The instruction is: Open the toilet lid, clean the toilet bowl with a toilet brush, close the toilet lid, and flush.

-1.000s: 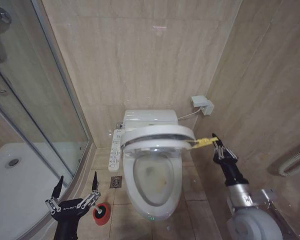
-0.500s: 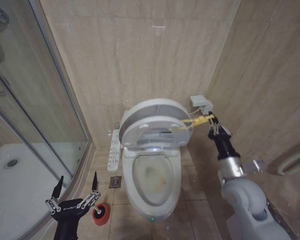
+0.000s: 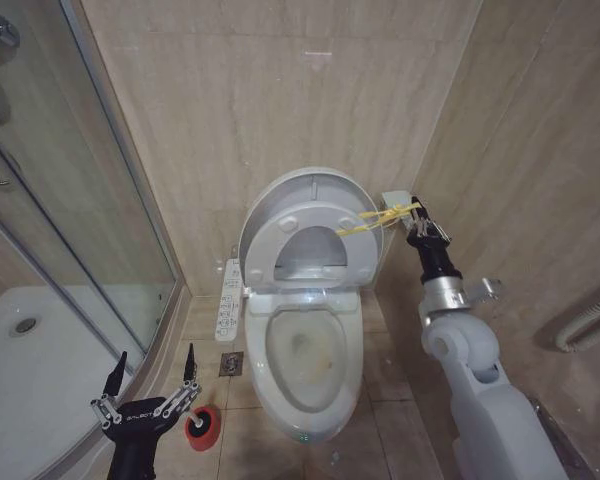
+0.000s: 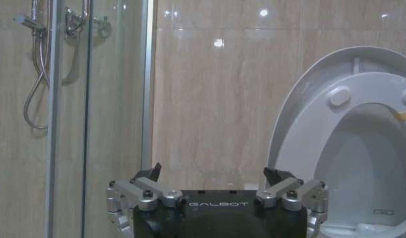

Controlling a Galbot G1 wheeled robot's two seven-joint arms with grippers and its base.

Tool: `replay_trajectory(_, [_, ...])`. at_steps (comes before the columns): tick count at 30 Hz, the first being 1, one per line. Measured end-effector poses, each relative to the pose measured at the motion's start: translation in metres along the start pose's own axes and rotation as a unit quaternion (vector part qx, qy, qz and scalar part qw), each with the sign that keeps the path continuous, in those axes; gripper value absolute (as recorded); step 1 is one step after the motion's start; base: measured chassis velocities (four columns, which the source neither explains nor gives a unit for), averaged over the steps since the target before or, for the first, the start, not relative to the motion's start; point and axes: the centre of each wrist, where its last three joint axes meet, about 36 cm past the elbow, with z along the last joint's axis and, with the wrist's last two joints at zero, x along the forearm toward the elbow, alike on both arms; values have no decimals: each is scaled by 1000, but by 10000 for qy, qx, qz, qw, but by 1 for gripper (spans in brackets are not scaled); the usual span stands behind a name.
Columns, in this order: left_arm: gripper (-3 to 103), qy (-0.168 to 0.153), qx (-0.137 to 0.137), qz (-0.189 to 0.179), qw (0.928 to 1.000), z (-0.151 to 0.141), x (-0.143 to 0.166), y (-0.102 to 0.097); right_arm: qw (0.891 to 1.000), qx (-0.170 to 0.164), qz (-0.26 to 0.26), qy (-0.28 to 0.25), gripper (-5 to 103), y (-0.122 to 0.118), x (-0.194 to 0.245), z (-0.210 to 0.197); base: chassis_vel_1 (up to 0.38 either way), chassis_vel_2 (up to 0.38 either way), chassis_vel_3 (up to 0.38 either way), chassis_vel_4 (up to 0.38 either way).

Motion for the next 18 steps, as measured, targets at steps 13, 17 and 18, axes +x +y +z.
replay_trajectory(13, [100, 0, 0, 0, 10000, 0, 0, 0, 9995, 121, -190, -219, 0, 16, -85, 29, 0, 0, 0, 0])
replay_trajectory(17, [100, 0, 0, 0, 10000, 0, 0, 0, 9988, 326, -266, -263, 0, 22, -109, 43, 0, 0, 0, 0])
replay_trajectory(18, [100, 0, 0, 0, 10000, 0, 0, 0, 9983, 410, -294, -280, 0, 25, -115, 47, 0, 0, 0, 0])
